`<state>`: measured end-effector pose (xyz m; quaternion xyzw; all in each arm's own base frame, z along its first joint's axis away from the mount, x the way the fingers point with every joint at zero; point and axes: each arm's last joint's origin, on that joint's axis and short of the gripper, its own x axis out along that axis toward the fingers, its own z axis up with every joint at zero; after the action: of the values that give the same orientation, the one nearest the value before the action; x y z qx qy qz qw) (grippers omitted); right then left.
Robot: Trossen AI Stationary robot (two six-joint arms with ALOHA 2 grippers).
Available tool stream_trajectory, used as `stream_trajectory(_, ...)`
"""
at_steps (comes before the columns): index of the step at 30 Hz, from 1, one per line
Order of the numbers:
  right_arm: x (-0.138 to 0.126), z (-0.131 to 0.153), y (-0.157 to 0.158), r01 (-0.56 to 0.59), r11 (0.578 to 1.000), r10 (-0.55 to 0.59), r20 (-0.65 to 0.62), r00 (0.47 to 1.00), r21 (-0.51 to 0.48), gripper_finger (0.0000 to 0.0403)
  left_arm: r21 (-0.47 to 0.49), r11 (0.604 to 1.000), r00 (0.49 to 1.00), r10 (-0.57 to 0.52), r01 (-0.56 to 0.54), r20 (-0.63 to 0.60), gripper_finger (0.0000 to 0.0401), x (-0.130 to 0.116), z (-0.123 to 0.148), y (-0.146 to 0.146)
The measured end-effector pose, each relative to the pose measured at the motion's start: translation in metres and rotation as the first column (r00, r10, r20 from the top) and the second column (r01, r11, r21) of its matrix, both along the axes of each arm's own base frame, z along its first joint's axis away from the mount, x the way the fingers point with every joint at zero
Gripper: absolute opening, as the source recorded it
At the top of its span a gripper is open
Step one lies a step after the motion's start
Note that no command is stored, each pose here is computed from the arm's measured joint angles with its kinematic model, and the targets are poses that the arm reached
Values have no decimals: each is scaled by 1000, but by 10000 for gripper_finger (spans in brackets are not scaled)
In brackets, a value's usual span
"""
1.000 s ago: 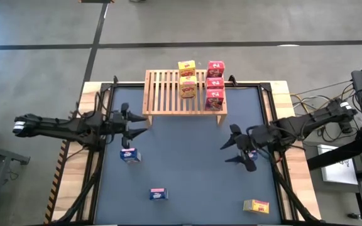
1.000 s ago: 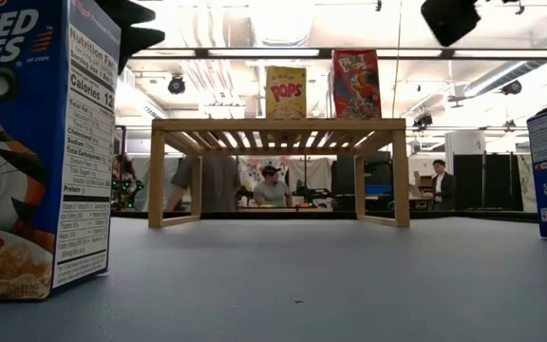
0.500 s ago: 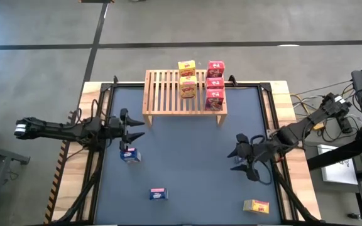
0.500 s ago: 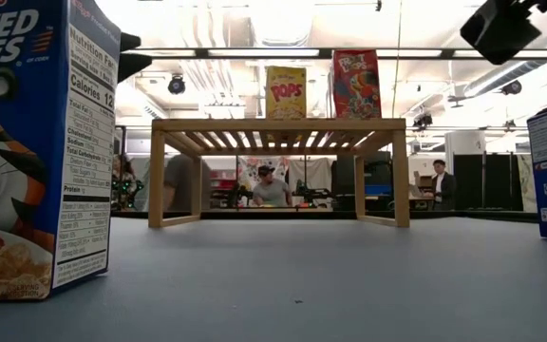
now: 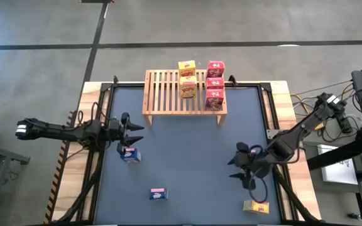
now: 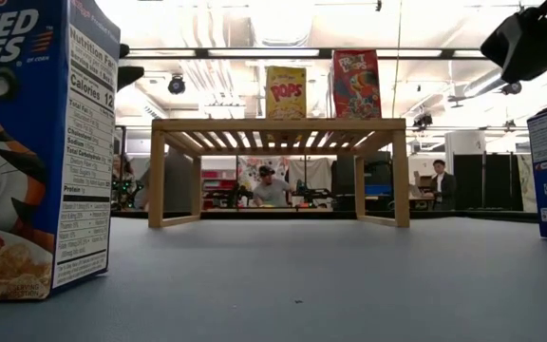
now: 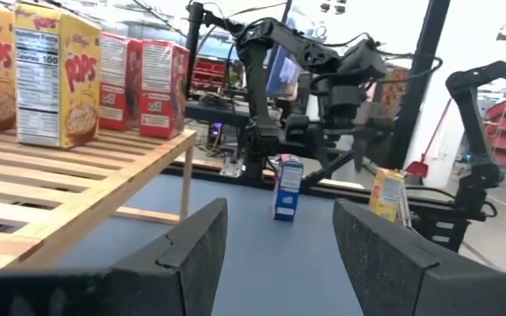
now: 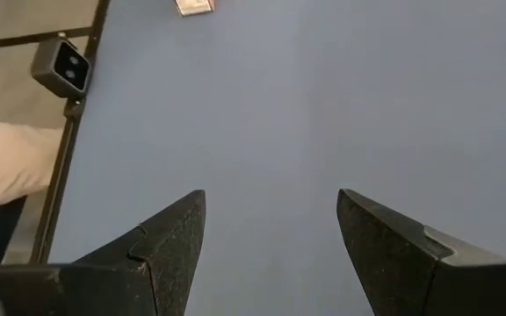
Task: Stack cereal on shelf
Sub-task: Put the yellow cereal box on the shelf aligned with the other yellow cereal boxes
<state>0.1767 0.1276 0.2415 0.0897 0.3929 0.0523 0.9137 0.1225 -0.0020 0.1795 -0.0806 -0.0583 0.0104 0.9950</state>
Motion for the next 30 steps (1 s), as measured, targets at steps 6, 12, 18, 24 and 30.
stream_trajectory(6, 5, 3, 9, 8, 1000, -7, -14, 1000, 30, 247, -21, 1000, 1000, -2, 2, -10, 193, 1, -1, 0)
stream_trajectory(12, 8, 18, 26, -33, 998, 33, -4, 999, 45, 247, -20, 1000, 1000, -2, 2, -24, 193, 2, -3, 0)
stream_trajectory(18, 12, 34, 40, -60, 998, 60, -51, 997, 7, 247, -20, 1000, 999, -2, 1, -38, 193, 3, -4, 0)
stream_trajectory(24, 17, 44, 47, -19, 998, 8, -175, 984, -57, 247, -19, 1000, 999, -2, 1, -50, 193, 4, -5, 0)
stream_trajectory(30, 15, 44, 64, -42, 995, 20, -229, 973, -89, 247, -19, 1000, 998, -2, 1, -62, 193, 4, -7, 0)
